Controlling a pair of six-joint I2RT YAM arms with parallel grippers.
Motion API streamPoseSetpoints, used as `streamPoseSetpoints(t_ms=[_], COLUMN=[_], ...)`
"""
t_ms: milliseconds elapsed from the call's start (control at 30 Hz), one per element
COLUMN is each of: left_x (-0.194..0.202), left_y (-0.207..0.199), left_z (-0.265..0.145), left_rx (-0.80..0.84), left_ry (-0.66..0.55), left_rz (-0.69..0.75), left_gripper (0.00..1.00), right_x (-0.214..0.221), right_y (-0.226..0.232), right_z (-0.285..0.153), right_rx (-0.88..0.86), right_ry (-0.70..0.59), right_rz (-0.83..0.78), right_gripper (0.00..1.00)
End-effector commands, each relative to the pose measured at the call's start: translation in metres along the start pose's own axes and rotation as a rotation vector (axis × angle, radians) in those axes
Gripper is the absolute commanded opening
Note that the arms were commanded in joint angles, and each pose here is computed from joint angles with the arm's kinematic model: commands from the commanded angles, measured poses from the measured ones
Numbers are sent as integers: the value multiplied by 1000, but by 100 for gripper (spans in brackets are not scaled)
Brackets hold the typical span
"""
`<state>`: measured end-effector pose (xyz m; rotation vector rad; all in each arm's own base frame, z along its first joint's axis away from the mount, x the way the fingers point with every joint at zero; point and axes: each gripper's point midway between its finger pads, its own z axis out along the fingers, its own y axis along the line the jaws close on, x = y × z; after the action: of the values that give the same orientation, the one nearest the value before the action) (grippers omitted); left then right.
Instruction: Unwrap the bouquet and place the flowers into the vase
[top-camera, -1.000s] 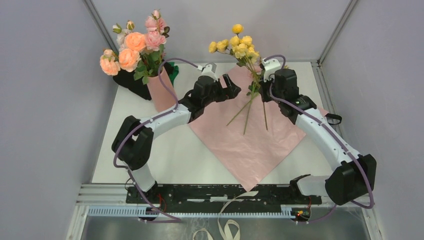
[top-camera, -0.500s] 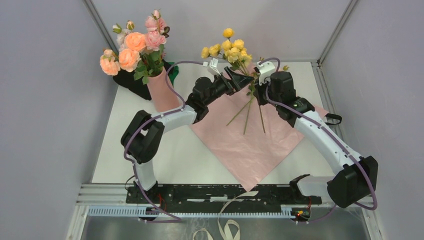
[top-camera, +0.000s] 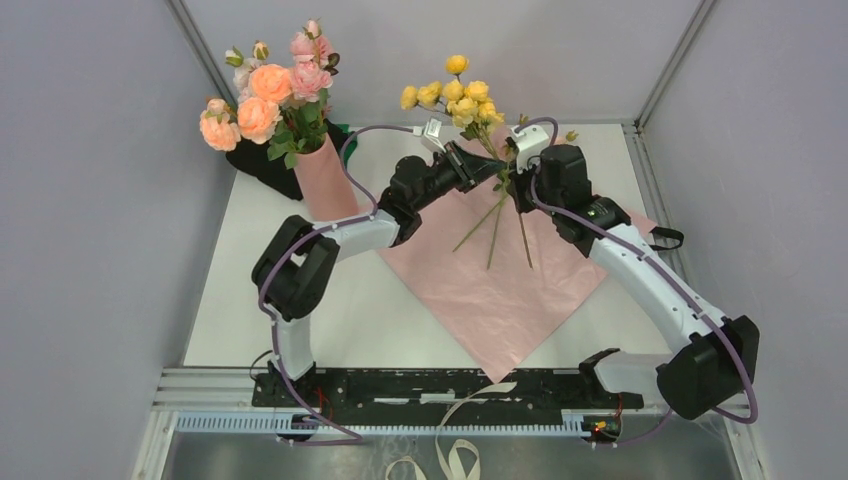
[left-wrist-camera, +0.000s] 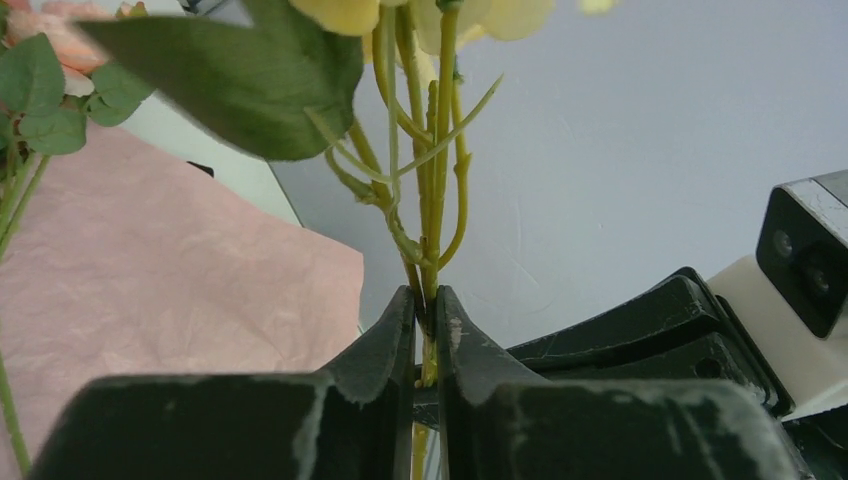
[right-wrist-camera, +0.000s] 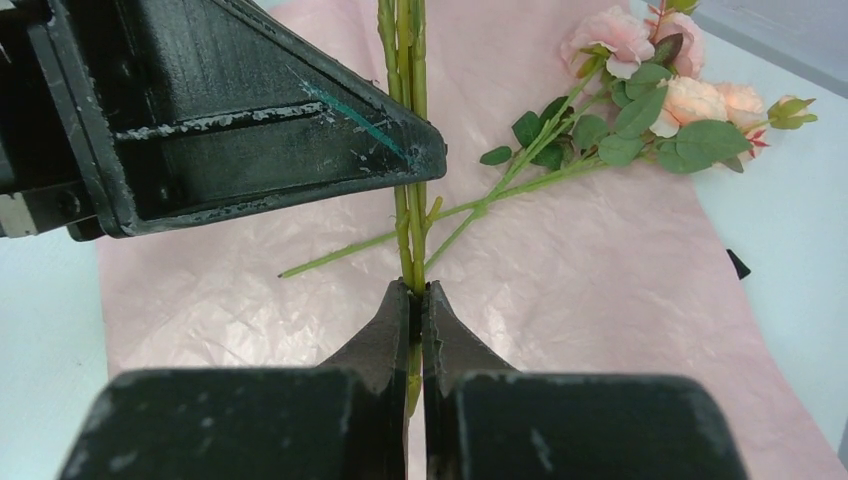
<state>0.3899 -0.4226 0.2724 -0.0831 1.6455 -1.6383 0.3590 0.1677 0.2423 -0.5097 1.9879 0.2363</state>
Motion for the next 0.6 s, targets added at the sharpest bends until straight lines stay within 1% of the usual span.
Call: streamPoseSetpoints(t_ms=[0, 100, 133, 267, 333, 367, 433, 467, 533, 567], left_x=[-8, -5, -4, -4, -5, -7, -15, -20, -31, -37], left_y=[-23, -22, -22, -23, -24, -25, -29, -31, -32, -33], left_z=[9, 13, 14, 17, 19, 20, 21, 20, 18, 17], left_rx=[82, 92, 98, 107, 95, 77, 37, 13, -40, -65], left_ry=[-10, 6, 12, 17, 28, 33, 31, 26, 13, 4], left_rz=[14, 8, 6, 16, 53, 83, 166, 213, 302, 345], left_gripper=[11, 8, 3, 2, 2, 2, 2, 2, 2, 2], right_x=[-18, -13, -11, -9, -12, -14, -20, -23, -25, -25], right_y=[1, 1, 0, -1, -5, -8, -15, -19, -22, -24], right_z=[-12, -14, -14, -16, -19, -21, -28, -31, -34, -36], right_rx=[5, 7, 9, 18, 42, 62, 104, 124, 141, 155], right_ry=[-64, -57, -54, -52, -62, -73, -106, -119, -132, -135], right_rz=[-20, -23, -24, -23, -21, -17, -6, -3, -1, 6], right_gripper=[0, 0, 0, 1, 26, 40, 65, 72, 73, 74])
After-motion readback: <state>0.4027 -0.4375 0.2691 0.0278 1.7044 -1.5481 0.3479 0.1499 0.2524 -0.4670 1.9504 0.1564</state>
